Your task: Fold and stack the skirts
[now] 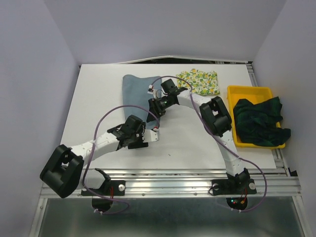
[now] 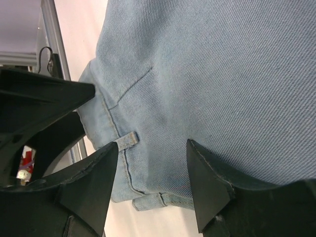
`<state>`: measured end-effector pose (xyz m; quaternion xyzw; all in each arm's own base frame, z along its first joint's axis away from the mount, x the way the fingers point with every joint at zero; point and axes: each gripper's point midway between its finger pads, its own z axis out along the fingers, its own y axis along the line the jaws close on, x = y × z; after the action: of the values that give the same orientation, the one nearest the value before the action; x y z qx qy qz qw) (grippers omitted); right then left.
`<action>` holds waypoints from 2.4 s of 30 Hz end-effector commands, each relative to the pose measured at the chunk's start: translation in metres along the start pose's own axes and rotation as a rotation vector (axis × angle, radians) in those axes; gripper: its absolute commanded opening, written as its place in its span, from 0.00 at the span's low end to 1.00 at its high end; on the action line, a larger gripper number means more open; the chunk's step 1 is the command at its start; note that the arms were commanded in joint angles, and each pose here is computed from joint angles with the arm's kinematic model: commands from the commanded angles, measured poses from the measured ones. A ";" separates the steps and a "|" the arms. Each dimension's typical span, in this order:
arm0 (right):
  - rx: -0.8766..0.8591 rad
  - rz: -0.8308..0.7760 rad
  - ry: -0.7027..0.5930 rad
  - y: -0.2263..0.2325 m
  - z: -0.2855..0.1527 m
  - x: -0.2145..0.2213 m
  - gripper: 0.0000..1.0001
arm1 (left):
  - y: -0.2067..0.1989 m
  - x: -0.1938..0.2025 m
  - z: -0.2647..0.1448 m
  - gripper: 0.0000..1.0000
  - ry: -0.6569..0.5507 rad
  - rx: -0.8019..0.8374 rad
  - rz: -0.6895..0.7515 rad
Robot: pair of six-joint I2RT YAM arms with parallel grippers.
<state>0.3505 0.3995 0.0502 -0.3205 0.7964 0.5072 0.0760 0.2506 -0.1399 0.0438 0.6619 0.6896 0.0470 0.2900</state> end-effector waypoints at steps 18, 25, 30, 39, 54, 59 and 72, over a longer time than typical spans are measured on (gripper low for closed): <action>0.081 -0.077 0.065 -0.038 0.006 0.019 0.62 | 0.007 0.003 0.026 0.00 0.061 -0.005 -0.039; 0.065 -0.152 -0.087 0.004 -0.035 -0.064 0.68 | -0.001 -0.023 -0.029 0.00 -0.008 0.149 -0.041; 0.116 -0.286 -0.246 0.015 -0.055 -0.131 0.77 | -0.013 -0.025 -0.053 0.00 -0.008 0.232 -0.040; 0.294 -0.350 -0.409 -0.047 -0.043 -0.171 0.91 | -0.040 -0.033 -0.081 0.00 -0.053 0.385 -0.050; 0.188 -0.428 -0.217 -0.056 0.007 -0.101 0.49 | -0.026 -0.070 -0.125 0.00 -0.129 0.448 -0.076; 0.107 -0.456 -0.130 -0.029 0.020 -0.064 0.36 | 0.006 -0.083 -0.129 0.00 -0.123 0.393 -0.128; -0.038 -0.448 -0.086 0.018 0.028 -0.035 0.27 | 0.063 -0.047 -0.082 0.00 -0.041 0.381 -0.241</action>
<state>0.3904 0.4351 0.0378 -0.4481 0.7197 0.4786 0.2286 0.2434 -0.1504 0.1409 0.6121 0.7653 -0.1386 0.1430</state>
